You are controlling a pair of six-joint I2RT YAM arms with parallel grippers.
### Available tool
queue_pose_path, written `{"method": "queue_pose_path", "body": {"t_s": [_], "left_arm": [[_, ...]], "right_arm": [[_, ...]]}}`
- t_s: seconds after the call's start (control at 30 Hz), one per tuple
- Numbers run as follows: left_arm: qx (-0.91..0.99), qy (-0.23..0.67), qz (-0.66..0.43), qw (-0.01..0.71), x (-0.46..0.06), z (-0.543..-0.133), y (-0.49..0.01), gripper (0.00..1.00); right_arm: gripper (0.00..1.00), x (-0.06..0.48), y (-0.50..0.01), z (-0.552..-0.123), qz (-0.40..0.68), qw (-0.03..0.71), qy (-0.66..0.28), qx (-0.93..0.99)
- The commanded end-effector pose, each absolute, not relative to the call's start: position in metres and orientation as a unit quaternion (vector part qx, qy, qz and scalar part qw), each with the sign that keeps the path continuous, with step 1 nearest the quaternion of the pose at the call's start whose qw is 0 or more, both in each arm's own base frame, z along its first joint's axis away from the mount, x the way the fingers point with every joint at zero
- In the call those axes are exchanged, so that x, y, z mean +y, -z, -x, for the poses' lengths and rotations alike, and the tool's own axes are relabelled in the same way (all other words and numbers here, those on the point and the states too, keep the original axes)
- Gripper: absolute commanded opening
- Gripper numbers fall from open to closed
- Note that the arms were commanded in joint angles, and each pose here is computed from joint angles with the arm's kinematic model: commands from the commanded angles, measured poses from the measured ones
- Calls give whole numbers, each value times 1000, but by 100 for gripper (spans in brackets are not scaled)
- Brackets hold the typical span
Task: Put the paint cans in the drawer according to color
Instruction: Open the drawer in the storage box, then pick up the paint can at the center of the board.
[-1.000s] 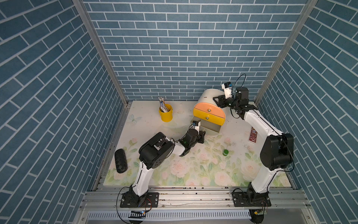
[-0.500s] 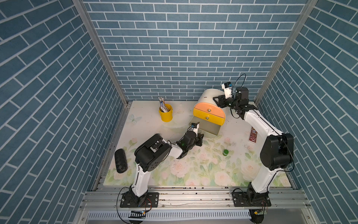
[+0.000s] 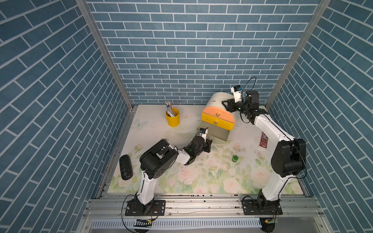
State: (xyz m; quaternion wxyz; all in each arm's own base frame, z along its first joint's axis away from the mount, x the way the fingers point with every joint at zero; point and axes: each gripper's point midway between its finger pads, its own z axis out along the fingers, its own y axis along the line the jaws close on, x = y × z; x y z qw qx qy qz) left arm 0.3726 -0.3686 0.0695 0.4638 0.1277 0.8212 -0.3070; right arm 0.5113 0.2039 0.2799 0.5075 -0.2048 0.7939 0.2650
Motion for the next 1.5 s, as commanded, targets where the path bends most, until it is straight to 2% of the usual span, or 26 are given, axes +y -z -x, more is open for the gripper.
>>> {"method": "queue_pose_path", "body": {"t_s": [0.0,0.17,0.53,0.87,1.07,1.37,1.47], "left_arm": [[817,299,-131,476,-365,-375,-80,43],[811,294,-124,490,-361,-380,-96,53],[799,295,-118,510,-348,-373,-138,58],[791,274,-110,535,-319,-358,-186,62],[796,249,-94,543,-295,-348,-206,66],[799,234,-85,547,-263,-325,-225,70],[799,236,-87,546,-258,-318,-228,71]], "right_arm": [[57,203,-249,-503,210,461,-264,821],[62,198,-263,-499,211,471,-248,820],[65,177,-297,-478,192,486,-208,827],[66,141,-329,-425,134,487,-166,847],[66,126,-305,-381,79,434,-172,881],[66,112,-221,-314,25,335,-175,926],[70,116,-182,-291,27,289,-175,941]]}}
